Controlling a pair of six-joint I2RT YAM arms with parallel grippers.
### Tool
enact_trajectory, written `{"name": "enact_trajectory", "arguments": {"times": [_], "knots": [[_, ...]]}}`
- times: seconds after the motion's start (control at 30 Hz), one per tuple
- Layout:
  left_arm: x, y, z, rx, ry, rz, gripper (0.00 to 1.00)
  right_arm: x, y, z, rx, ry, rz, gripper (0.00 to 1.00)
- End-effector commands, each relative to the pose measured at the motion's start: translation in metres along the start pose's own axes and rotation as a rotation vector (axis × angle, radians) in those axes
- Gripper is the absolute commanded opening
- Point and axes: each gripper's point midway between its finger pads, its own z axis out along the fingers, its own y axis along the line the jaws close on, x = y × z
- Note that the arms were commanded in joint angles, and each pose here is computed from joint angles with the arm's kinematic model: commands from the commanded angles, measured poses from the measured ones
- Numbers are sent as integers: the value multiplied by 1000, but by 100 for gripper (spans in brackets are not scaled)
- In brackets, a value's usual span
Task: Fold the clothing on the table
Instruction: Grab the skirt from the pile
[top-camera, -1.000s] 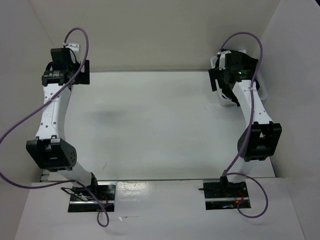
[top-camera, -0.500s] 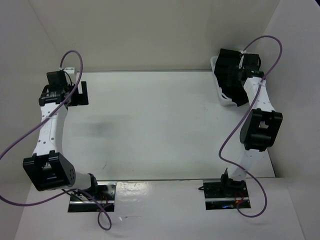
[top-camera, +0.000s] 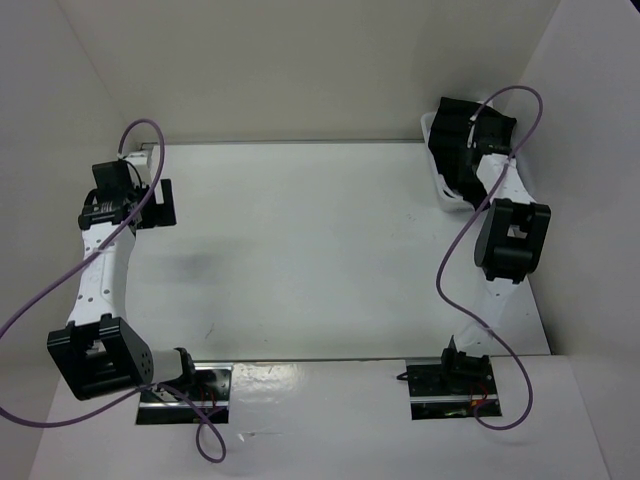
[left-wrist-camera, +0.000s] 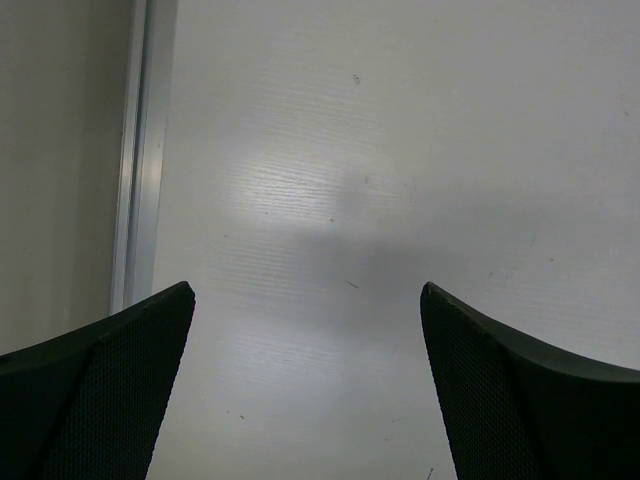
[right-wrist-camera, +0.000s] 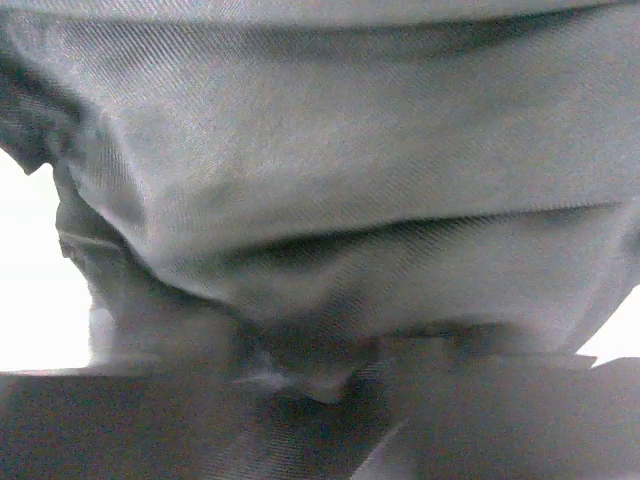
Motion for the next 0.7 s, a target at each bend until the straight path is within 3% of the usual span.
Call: {"name": "enact_trajectory", "arguments": {"times": [0.0,0.03,0.07,0.2,0.33,0.47,0.53,0.67], "knots": [[-10,-2,-9,13,-55,15,100,-50,-8,-8,36,-134,27,34],[-10,-2,-9,13,-55,15,100,-53,-12,-10,58,-140,44,13],[-7,-2,-9,15,-44,14,100,-60,-21,-15,76,-150,54,0],[-4,1,-10,-3,-32,23,100,-105,-34,-64,83,-280,66,0],[-4,2,-10,-3,-32,32,100,-161,-50,-144,78,-448,55,0],[-4,0,-10,6,-33,32,100,-181,-59,-189,78,-535,68,0],[-3,-2,-6,20,-23,32,100,-187,-42,-203,-5,-563,52,0],[-7,-3,-8,29,-34,43,100,-184,33,-250,-310,-596,-81,0]]}}
